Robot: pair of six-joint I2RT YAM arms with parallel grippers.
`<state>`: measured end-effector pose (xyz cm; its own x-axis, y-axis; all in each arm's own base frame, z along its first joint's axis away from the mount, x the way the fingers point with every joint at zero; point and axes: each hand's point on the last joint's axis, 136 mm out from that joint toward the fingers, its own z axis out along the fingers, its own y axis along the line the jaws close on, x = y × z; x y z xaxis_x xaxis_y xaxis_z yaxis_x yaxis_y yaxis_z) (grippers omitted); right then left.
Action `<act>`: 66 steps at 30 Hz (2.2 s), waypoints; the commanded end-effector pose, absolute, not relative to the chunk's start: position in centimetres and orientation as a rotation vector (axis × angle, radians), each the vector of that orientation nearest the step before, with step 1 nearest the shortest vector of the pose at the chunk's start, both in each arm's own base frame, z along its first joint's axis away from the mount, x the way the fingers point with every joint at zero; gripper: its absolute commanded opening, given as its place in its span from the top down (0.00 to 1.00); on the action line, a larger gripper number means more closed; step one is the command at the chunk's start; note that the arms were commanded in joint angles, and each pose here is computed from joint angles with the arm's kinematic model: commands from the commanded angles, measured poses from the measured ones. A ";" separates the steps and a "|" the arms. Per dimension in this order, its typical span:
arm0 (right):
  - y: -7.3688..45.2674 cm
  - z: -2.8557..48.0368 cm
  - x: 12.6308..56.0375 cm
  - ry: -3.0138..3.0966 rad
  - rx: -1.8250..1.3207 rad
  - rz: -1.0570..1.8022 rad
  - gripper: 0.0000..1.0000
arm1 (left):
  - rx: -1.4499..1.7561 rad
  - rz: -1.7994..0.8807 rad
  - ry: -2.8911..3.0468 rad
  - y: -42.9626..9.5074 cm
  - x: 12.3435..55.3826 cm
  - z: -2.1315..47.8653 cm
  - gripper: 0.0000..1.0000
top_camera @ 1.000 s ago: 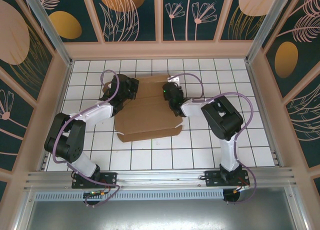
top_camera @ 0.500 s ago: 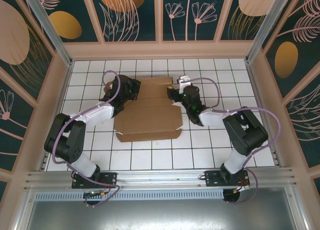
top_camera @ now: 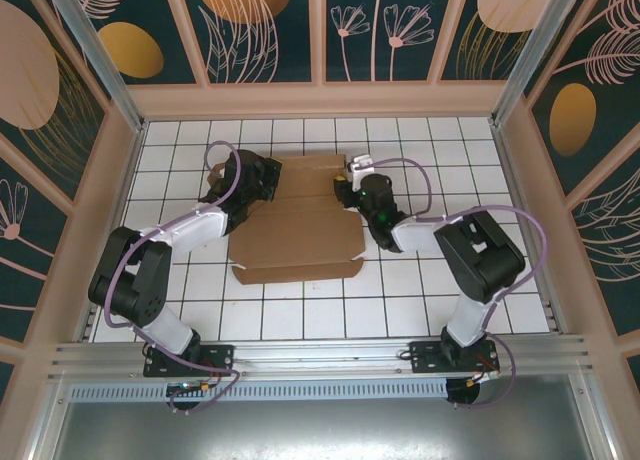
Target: Fold the paper box
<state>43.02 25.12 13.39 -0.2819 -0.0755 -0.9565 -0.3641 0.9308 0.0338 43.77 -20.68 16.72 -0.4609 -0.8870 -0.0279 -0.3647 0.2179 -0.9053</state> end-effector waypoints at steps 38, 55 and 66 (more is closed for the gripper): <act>23.2 4.9 43.9 2.081 -0.139 -0.038 1.00 | -1.177 -1.190 2.037 -21.5 42.5 15.0 1.00; 23.3 5.9 44.3 2.027 -0.012 -0.170 0.72 | -1.178 -1.186 2.073 -21.9 42.4 14.0 1.00; 23.4 7.5 44.7 2.001 0.014 -0.174 1.00 | -1.153 -1.190 2.114 -22.3 41.9 13.5 1.00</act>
